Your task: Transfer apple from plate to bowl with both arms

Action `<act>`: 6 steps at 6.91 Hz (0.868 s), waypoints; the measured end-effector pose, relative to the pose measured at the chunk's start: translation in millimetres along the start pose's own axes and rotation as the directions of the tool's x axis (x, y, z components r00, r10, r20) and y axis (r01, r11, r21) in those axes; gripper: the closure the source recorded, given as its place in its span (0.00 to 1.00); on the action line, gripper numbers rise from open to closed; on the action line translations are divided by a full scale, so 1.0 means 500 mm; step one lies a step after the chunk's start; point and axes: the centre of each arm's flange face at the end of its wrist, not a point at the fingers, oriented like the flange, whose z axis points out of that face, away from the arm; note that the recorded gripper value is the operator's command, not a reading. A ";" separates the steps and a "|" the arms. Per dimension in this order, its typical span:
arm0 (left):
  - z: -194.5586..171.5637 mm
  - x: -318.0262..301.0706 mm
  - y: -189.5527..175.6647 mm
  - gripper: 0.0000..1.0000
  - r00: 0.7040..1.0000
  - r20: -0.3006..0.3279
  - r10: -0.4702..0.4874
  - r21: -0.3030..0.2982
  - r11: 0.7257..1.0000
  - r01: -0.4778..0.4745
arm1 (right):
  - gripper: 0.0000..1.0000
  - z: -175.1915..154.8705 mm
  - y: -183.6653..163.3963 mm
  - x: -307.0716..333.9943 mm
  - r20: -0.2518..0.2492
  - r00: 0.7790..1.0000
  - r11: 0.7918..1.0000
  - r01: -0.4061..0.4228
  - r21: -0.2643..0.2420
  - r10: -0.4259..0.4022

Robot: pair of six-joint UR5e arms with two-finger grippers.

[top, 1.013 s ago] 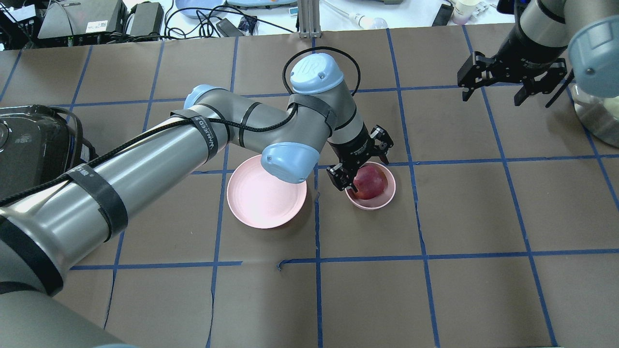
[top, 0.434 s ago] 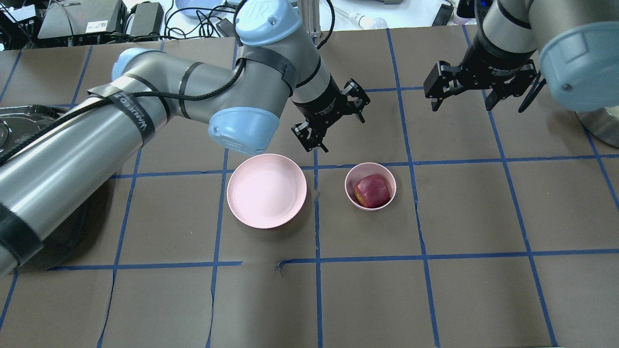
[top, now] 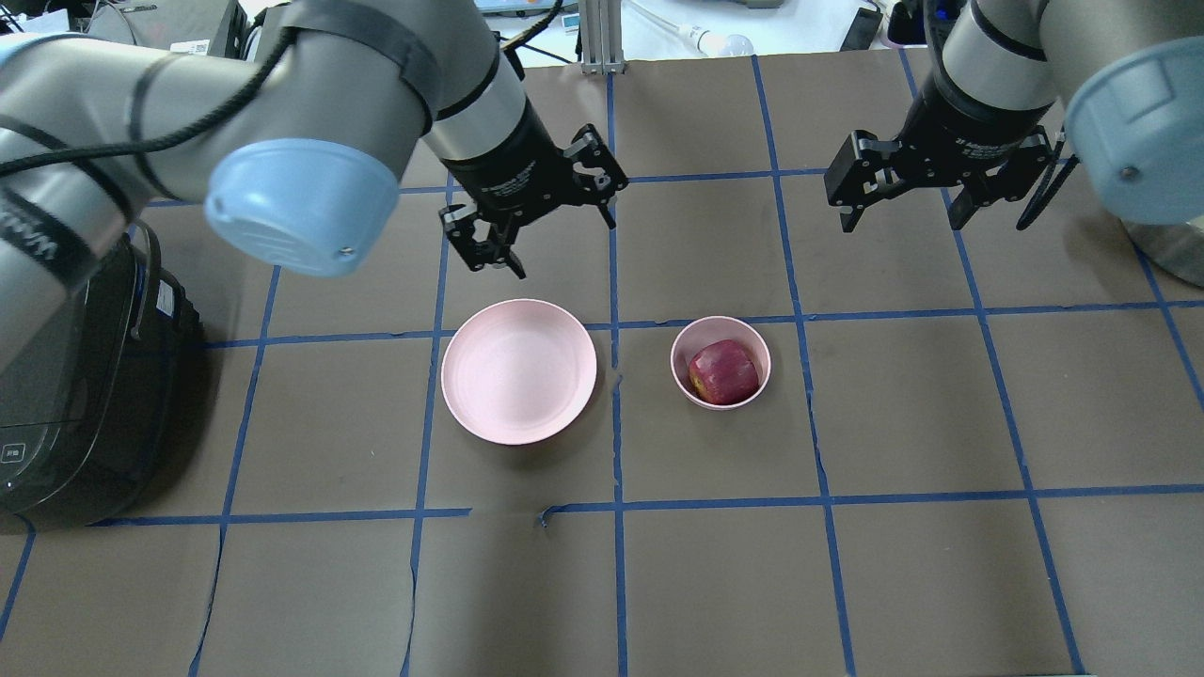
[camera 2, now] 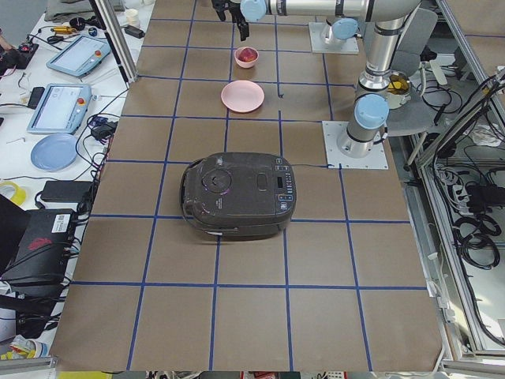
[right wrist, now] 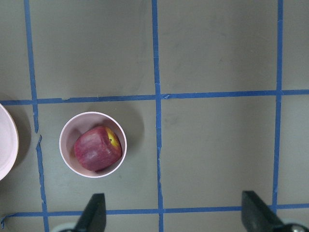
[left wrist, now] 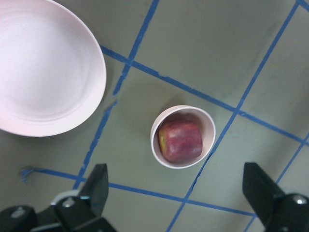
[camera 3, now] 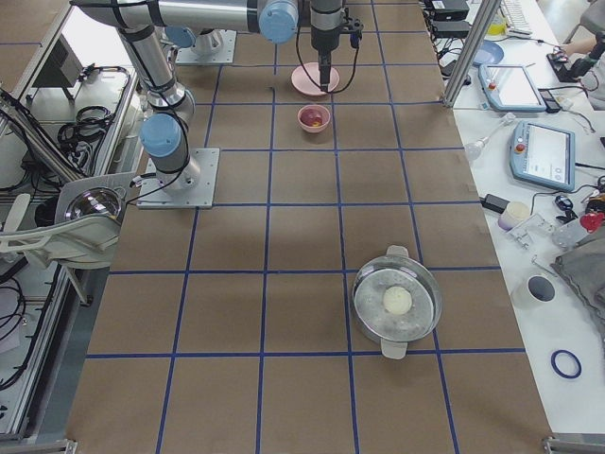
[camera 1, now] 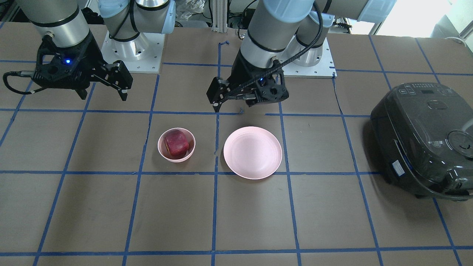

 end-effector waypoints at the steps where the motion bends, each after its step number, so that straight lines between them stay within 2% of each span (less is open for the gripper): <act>1: -0.053 -0.047 0.010 0.00 0.991 0.061 0.120 0.029 0.992 -0.122 | 0.00 -0.002 0.005 0.000 -0.001 1.000 1.000 0.000 -0.006 0.000; 2: -0.094 -0.092 0.005 0.00 0.969 0.101 0.226 0.048 0.972 -0.231 | 0.00 -0.003 0.007 -0.001 0.001 1.000 1.000 0.000 -0.009 0.000; 3: -0.123 -0.130 -0.010 0.00 0.953 0.119 0.279 0.065 0.956 -0.288 | 0.00 0.002 0.009 -0.001 0.003 1.000 1.000 0.001 -0.019 -0.001; 6: -0.153 -0.173 -0.033 0.00 0.941 0.141 0.309 0.091 0.942 -0.323 | 0.00 0.007 0.013 0.001 -0.001 1.000 0.999 0.000 -0.042 0.000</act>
